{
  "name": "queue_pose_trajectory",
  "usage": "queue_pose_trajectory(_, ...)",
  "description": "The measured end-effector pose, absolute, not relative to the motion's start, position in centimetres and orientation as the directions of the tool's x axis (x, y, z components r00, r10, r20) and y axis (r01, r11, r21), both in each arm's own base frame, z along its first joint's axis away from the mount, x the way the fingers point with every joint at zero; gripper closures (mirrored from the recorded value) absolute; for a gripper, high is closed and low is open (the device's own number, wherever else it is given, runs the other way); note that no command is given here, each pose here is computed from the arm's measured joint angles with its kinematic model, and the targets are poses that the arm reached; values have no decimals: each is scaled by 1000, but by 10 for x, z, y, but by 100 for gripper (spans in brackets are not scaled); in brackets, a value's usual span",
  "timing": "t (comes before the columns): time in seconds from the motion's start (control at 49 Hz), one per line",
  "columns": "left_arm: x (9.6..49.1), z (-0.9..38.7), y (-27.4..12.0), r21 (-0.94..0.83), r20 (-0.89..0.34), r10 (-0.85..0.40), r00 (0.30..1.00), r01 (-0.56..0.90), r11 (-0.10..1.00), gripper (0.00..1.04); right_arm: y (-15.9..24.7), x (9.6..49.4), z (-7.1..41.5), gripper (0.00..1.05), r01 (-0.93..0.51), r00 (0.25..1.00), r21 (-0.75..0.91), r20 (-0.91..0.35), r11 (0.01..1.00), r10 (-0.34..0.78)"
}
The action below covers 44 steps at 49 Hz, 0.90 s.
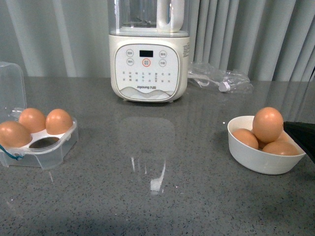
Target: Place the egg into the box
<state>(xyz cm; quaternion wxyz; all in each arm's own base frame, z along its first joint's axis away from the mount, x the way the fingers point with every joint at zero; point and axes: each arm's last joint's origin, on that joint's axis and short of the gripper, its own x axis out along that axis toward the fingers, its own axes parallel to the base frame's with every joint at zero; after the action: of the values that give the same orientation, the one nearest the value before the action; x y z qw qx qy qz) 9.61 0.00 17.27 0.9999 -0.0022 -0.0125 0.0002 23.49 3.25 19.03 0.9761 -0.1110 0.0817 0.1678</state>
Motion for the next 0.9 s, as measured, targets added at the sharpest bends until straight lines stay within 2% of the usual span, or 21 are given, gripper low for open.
queue_pose_trajectory(0.102, 96, 173, 0, -4, 25, 0, 1000, 0, 1000, 7, 31, 241, 185, 7, -352, 924, -197, -228, 915, 306)
queue_pose_trajectory(0.898, 96, 173, 0, -4, 25, 0, 1000, 0, 1000, 7, 28, 281, 175, 7, -334, 927, -200, -244, 921, 284)
